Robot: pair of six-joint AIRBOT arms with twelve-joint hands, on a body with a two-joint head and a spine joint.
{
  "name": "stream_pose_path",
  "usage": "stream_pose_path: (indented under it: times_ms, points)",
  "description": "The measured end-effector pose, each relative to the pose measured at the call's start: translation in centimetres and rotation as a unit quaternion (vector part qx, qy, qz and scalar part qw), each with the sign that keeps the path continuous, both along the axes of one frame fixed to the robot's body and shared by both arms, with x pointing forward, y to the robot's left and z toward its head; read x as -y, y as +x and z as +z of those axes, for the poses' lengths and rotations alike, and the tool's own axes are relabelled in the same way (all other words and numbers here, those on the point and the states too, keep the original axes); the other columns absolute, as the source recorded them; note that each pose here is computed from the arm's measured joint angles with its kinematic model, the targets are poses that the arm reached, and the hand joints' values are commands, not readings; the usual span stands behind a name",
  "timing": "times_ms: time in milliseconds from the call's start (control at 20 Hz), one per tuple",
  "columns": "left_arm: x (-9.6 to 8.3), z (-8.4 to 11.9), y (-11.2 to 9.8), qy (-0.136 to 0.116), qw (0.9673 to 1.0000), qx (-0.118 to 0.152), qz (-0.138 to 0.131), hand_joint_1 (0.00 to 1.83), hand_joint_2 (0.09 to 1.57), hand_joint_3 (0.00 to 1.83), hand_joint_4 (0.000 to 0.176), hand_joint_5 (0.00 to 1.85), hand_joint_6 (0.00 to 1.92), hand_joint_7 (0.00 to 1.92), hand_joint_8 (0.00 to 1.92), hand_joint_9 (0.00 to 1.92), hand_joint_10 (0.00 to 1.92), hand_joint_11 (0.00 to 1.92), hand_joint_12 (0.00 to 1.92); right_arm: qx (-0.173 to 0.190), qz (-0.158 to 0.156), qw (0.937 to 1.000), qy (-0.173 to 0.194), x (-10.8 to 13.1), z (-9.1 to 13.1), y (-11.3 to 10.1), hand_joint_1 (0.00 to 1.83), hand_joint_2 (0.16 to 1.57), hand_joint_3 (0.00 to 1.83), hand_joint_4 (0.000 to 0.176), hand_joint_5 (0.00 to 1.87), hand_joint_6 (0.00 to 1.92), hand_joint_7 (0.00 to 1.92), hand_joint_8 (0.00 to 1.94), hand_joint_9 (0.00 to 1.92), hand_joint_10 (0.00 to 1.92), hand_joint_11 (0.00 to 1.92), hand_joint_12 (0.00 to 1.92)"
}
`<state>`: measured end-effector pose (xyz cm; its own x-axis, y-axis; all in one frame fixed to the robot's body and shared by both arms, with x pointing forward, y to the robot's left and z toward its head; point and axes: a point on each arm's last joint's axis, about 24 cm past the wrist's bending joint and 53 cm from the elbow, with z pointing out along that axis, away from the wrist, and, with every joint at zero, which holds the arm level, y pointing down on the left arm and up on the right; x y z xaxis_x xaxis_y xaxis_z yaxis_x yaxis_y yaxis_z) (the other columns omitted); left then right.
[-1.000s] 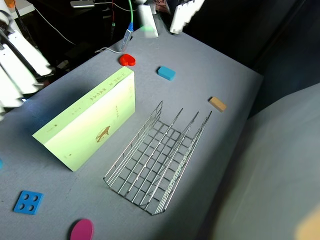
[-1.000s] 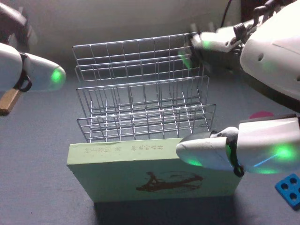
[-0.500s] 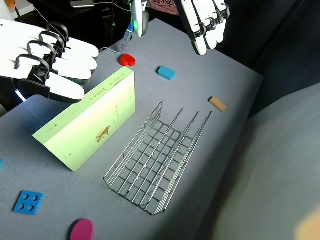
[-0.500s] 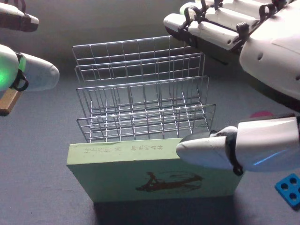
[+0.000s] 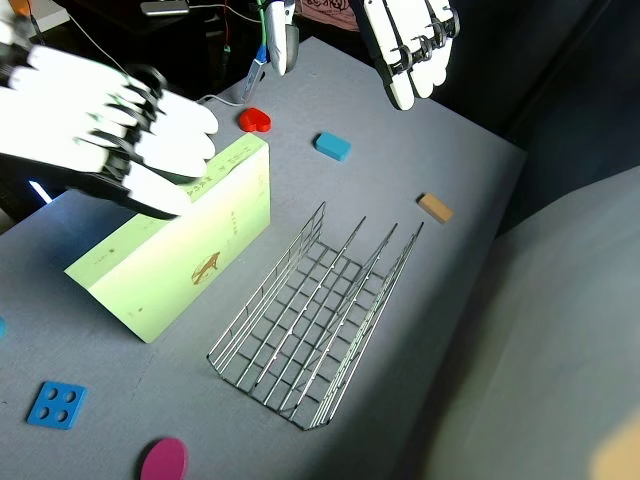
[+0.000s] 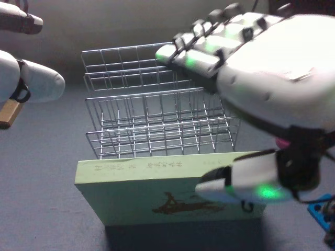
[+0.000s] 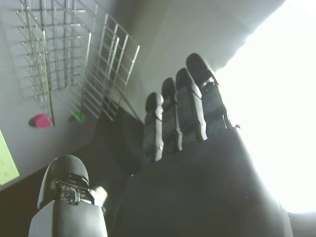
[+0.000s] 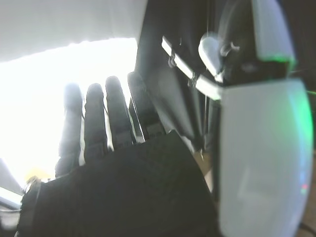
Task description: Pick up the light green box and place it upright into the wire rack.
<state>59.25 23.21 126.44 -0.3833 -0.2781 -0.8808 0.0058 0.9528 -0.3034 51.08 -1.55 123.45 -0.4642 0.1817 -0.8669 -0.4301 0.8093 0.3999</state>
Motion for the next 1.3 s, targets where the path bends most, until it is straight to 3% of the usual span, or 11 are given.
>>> stream_pose_path:
  times_ms: [150,300,500,750,1000,1300]
  points:
    - [-0.1,-0.1,0.0,0.004,1.0000,-0.002,0.002,0.10,1.10,0.00,0.020,0.19,0.00,0.19,0.00,0.16,0.00,0.00,0.73,-0.072,-0.026,0.9970,-0.008,-0.1,-2.9,0.1,0.81,0.91,0.00,0.000,0.06,0.02,0.08,0.02,0.03,0.01,0.00,0.35]
    - [-0.2,0.0,-0.1,0.013,0.9999,-0.001,-0.002,0.10,1.10,0.00,0.021,0.18,0.00,0.19,0.00,0.16,0.00,0.00,0.73,-0.108,-0.037,0.9934,-0.012,-1.7,-3.9,0.4,0.83,0.92,0.00,0.000,0.09,0.01,0.10,0.00,0.05,0.00,0.00,0.39]
    - [-0.8,-0.2,0.1,0.025,0.9997,-0.003,0.003,0.10,1.10,0.00,0.013,0.17,0.00,0.19,0.00,0.16,0.00,0.00,0.73,-0.134,-0.016,0.9909,0.000,-4.8,-4.5,0.4,0.83,0.91,0.00,0.000,0.09,0.00,0.10,0.00,0.05,0.00,0.00,0.40]
    - [-2.2,0.1,0.8,0.034,0.9992,0.005,0.020,0.16,1.07,0.00,0.006,0.17,0.00,0.18,0.00,0.15,0.00,0.00,0.71,-0.175,-0.050,0.9833,-0.004,-4.4,-6.1,2.2,0.83,0.93,0.00,0.000,0.08,0.00,0.10,0.00,0.05,0.00,0.00,0.42]
    - [-2.7,0.2,0.9,0.039,0.9989,0.006,0.027,0.17,1.06,0.00,0.000,0.18,0.00,0.20,0.00,0.16,0.00,0.00,0.74,-0.192,-0.041,0.9804,-0.011,-5.8,-7.0,2.7,0.81,0.92,0.00,0.000,0.07,0.00,0.09,0.00,0.05,0.00,0.00,0.35]
    - [-3.7,-0.2,0.9,0.042,0.9983,-0.001,0.040,0.17,1.05,0.00,0.000,0.17,0.00,0.19,0.00,0.16,0.00,0.00,0.72,-0.211,-0.043,0.9762,-0.028,-6.0,-8.7,3.0,0.81,0.93,0.00,0.000,0.07,0.00,0.09,0.00,0.06,0.00,0.00,0.40]
